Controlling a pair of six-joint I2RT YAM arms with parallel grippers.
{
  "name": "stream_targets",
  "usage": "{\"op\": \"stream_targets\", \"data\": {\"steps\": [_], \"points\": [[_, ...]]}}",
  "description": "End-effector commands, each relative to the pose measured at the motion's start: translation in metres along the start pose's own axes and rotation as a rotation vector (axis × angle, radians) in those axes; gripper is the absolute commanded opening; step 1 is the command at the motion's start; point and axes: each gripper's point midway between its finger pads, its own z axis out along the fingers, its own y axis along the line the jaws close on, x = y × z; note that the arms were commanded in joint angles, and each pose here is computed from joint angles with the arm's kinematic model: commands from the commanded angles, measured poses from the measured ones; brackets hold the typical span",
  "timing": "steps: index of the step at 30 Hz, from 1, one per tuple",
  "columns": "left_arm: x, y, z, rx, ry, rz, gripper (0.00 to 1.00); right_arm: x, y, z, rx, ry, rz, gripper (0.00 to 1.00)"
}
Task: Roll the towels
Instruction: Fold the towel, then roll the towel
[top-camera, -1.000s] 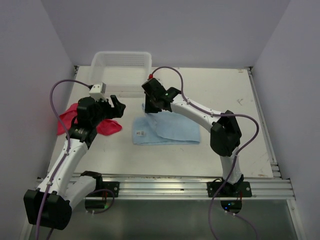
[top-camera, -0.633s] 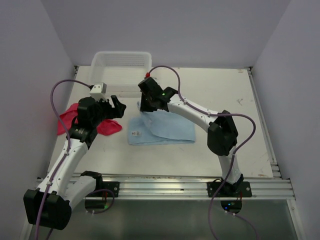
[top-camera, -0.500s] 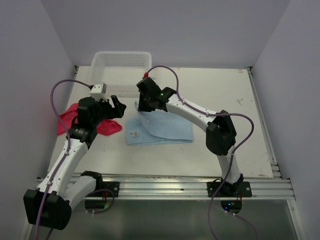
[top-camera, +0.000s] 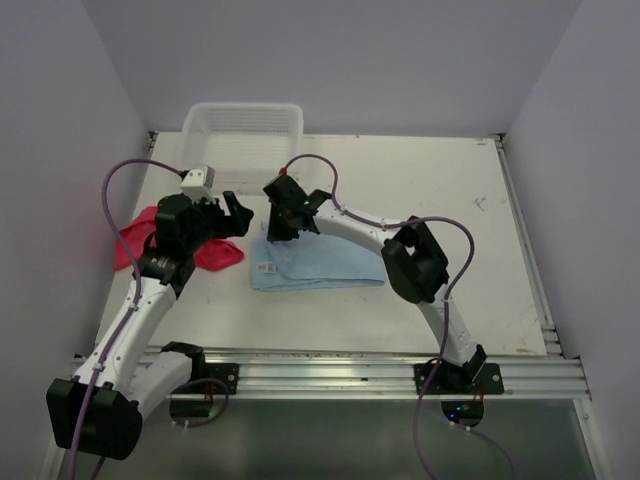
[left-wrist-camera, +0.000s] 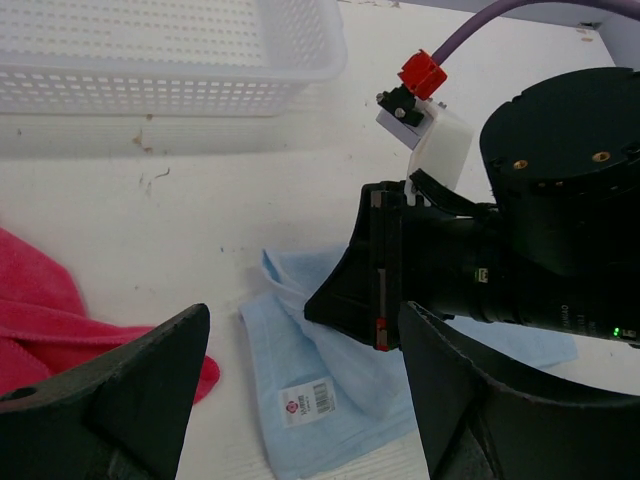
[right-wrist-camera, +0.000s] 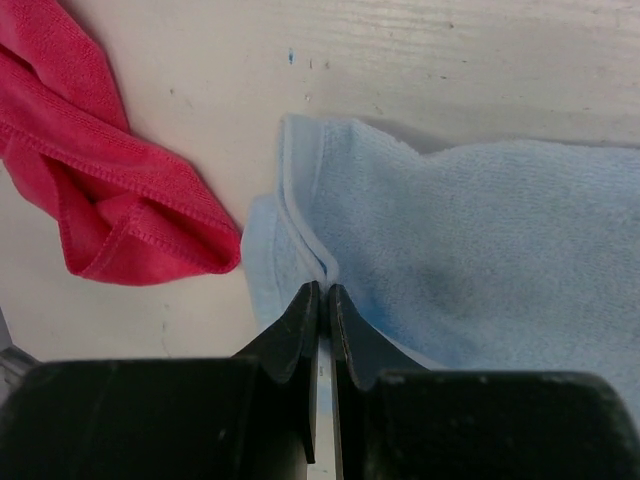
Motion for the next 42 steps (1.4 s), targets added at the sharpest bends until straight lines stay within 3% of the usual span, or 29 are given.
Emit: {"op": "stream_targets", "data": {"steps": [1,4,8,15,23,29,36,42], "points": [[0.0,-0.004,-0.001,0.021,-0.002,0.026,0.8,-0.003,0.03,0.002,-0.106,-0.019,0.04,0.0],[0.001,-0.004,-0.001,0.022,0.0,0.026,0.8,0.003,0.037,0.006,-0.141,0.005,0.047,0.08],[0.0,-0.004,-0.001,0.02,-0.003,0.026,0.8,0.003,0.044,-0.004,-0.181,0.009,0.046,0.31],[-0.002,-0.003,-0.002,0.011,-0.005,0.026,0.8,0.001,0.056,-0.03,-0.272,0.014,0.066,0.35],[0.0,0.0,-0.001,-0.002,-0.002,0.028,0.8,-0.033,0.015,-0.071,-0.263,-0.06,0.108,0.36],[0.005,0.0,0.003,0.001,0.018,0.025,0.8,-0.048,-0.064,-0.115,-0.178,-0.129,0.115,0.38],[0.016,-0.006,0.013,0.049,0.058,0.013,0.8,-0.036,-0.208,-0.15,0.008,-0.173,0.26,0.38],[0.022,-0.014,0.04,0.033,0.165,-0.015,0.79,-0.01,-0.245,-0.159,0.037,-0.16,0.284,0.39]]}}
